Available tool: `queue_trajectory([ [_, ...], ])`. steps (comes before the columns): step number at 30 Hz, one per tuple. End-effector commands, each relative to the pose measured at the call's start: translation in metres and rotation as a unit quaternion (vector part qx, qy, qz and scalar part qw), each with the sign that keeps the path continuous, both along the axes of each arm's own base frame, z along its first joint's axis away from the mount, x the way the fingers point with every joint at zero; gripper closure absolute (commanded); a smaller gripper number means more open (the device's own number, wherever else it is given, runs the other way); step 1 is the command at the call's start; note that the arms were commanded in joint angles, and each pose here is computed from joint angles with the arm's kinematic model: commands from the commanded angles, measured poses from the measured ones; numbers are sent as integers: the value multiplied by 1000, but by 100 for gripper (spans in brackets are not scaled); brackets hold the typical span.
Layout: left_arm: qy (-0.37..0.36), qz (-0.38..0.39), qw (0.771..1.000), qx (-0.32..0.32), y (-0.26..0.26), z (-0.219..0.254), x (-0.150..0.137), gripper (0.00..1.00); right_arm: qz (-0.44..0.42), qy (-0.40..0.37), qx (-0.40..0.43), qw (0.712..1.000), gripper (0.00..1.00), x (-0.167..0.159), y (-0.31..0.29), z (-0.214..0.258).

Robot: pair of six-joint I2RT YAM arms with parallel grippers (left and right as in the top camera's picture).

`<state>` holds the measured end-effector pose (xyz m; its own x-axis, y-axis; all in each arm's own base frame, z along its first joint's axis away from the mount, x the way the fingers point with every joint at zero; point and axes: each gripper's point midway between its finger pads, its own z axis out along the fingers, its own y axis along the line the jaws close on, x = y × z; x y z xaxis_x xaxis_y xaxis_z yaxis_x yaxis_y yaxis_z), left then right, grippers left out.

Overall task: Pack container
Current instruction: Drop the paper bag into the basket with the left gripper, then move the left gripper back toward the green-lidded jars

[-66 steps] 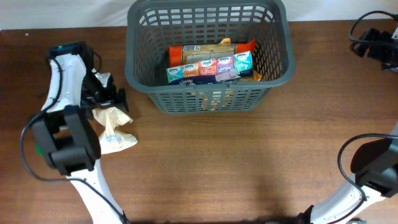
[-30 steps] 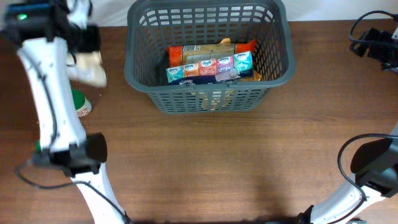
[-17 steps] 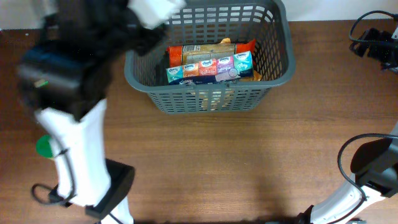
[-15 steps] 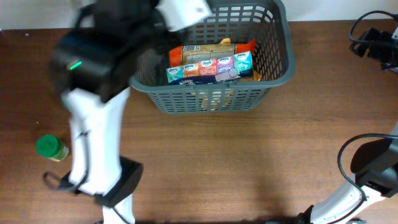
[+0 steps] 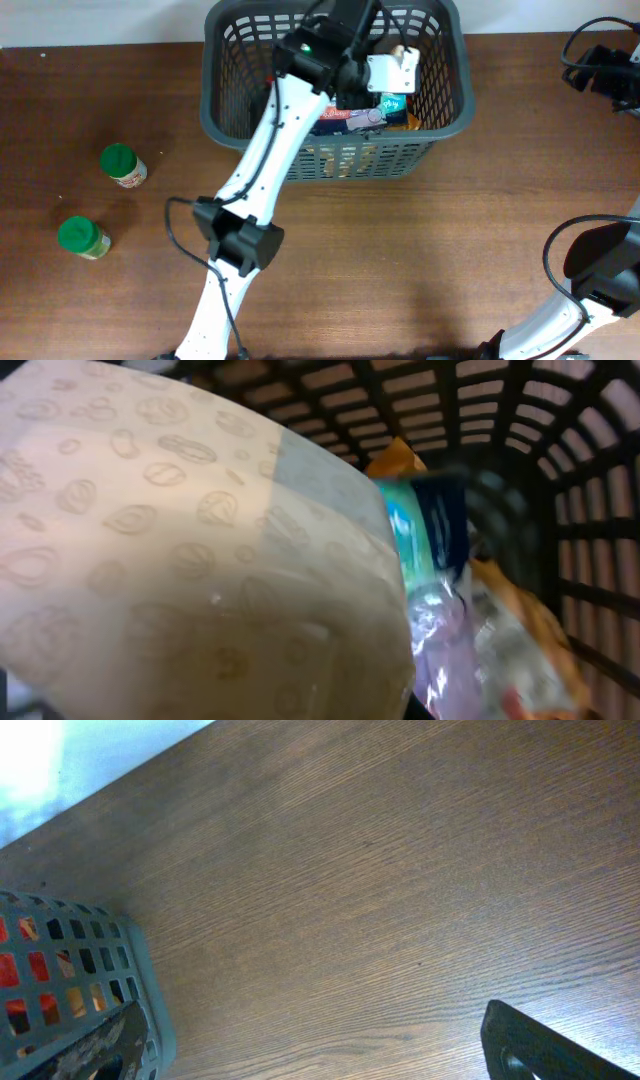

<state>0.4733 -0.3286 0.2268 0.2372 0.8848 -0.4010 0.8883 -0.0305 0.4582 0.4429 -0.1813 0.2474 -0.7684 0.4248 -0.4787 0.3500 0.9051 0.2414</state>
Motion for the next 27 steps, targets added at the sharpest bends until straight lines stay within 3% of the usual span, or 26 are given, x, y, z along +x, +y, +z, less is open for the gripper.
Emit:
queue_trajectory([
  [1, -23, -50, 998, 5, -14, -7, 2, 84, 3, -8, 2, 1000, 1, -2, 3, 7],
  [2, -24, -48, 999, 7, -14, -8, 3, 58, 3, -8, 2, 1000, 1, -2, 3, 7],
  [3, -25, -43, 999, 11, -13, -8, 4, 1, 3, -8, 2, 1000, 1, -2, 3, 7],
  [8, -28, 84, 995, -42, -2, 34, 11, 1, 3, -8, 2, 1000, 1, -2, 3, 7],
  [11, -35, 227, 965, -126, 31, 98, 12, 1, 3, -8, 2, 1000, 1, -2, 3, 7],
  [19, -20, 294, 938, -185, 130, 190, -52, 1, 3, -8, 2, 1000, 1, -2, 3, 7],
  [22, 6, 414, 882, -227, 196, 202, -55, 1, 3, -8, 2, 1000, 1, -2, 3, 7],
  [27, 63, 606, 750, -257, 315, 177, -49, 1, 3, -8, 2, 1000, 1, -2, 3, 7],
])
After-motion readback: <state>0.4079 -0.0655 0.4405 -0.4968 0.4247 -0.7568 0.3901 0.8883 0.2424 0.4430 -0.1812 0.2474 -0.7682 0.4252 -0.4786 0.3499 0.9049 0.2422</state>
